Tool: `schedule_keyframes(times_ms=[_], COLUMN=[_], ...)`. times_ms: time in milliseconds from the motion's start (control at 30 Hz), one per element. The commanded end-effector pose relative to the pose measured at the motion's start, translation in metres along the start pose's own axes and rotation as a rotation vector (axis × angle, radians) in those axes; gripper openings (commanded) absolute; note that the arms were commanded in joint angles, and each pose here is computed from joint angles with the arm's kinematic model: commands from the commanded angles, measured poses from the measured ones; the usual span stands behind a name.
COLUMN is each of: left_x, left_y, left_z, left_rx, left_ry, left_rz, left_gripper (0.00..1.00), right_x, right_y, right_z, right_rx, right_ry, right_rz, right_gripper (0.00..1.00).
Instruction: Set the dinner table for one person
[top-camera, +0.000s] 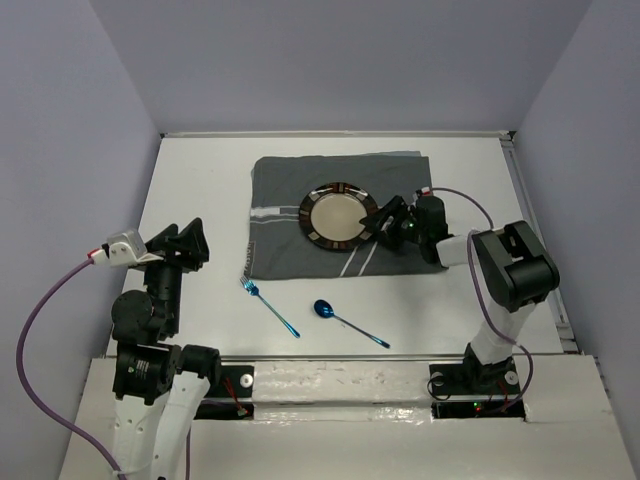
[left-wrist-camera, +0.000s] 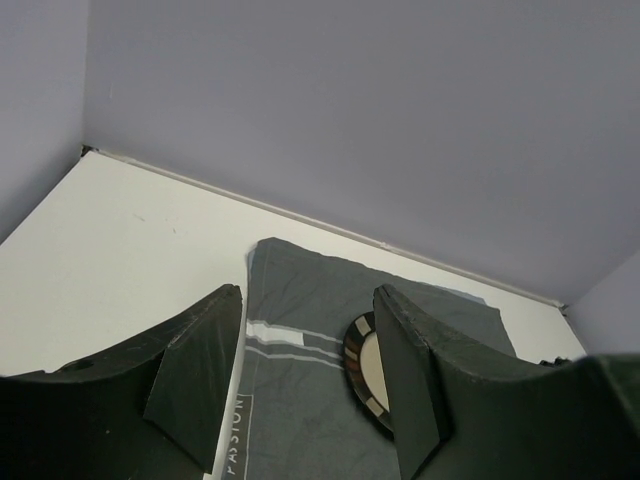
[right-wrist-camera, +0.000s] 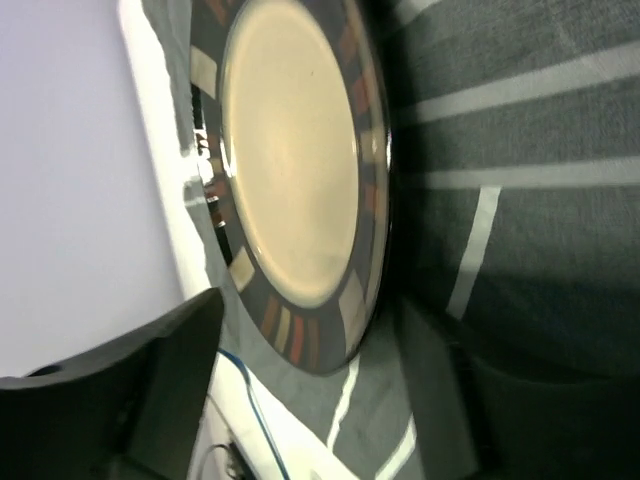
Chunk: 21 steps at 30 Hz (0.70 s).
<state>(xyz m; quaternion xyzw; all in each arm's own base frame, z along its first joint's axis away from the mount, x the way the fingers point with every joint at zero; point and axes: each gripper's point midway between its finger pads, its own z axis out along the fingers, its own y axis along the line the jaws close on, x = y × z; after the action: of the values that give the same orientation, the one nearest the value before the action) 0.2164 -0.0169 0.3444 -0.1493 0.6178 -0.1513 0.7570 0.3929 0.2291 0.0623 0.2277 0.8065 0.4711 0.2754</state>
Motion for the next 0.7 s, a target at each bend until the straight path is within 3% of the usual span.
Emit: schedule_keyframes(times_ms=[0, 133, 267, 300, 433, 567, 667], left_x=[-0.013, -0.016, -0.017, -0.017, -0.015, -0.013, -0.014], left_y=[-0.010, -0.012, -0.012, -0.014, -0.020, -0.032, -0.037], left_z=[0.001, -0.001, -0.003, -0.003, -0.004, -0.007, -0.012], left_rx=[0.046, 0.053, 0.059, 0.065, 0.103, 0.167, 0.196], left_ry=[-0.051, -0.060, -0.066, -0.067, -0.056, -0.040, -0.045], left_rz=[-0.013, -0.013, -0.014, -0.015, -0.013, -0.011, -0.018], left_gripper=[0.66, 0.66, 0.66, 0.66, 0.66, 0.66, 0.67], right_x=[-0.021, -0.036, -0.051, -0.058, -0.093, -0.138, -0.146], right_y=[0.023, 0.010, -0.009, 0.009, 0.022, 0.031, 0.024], right_z=[-0.022, -0.045, -0.083, -0.097, -0.158, -0.271, -0.302], right_rx=[0.036, 0.208, 0.391, 0.370, 0.551, 0.815, 0.868], right_ry=[-0.078, -0.139, -0.237, -0.278, -0.454, -0.794, -0.850], right_rz=[-0.162, -0.271, -0.354, -0.402, -0.513, -0.572, -0.539], right_gripper=[0.84, 0.91, 0.89, 0.87, 0.83, 0.85, 0.87])
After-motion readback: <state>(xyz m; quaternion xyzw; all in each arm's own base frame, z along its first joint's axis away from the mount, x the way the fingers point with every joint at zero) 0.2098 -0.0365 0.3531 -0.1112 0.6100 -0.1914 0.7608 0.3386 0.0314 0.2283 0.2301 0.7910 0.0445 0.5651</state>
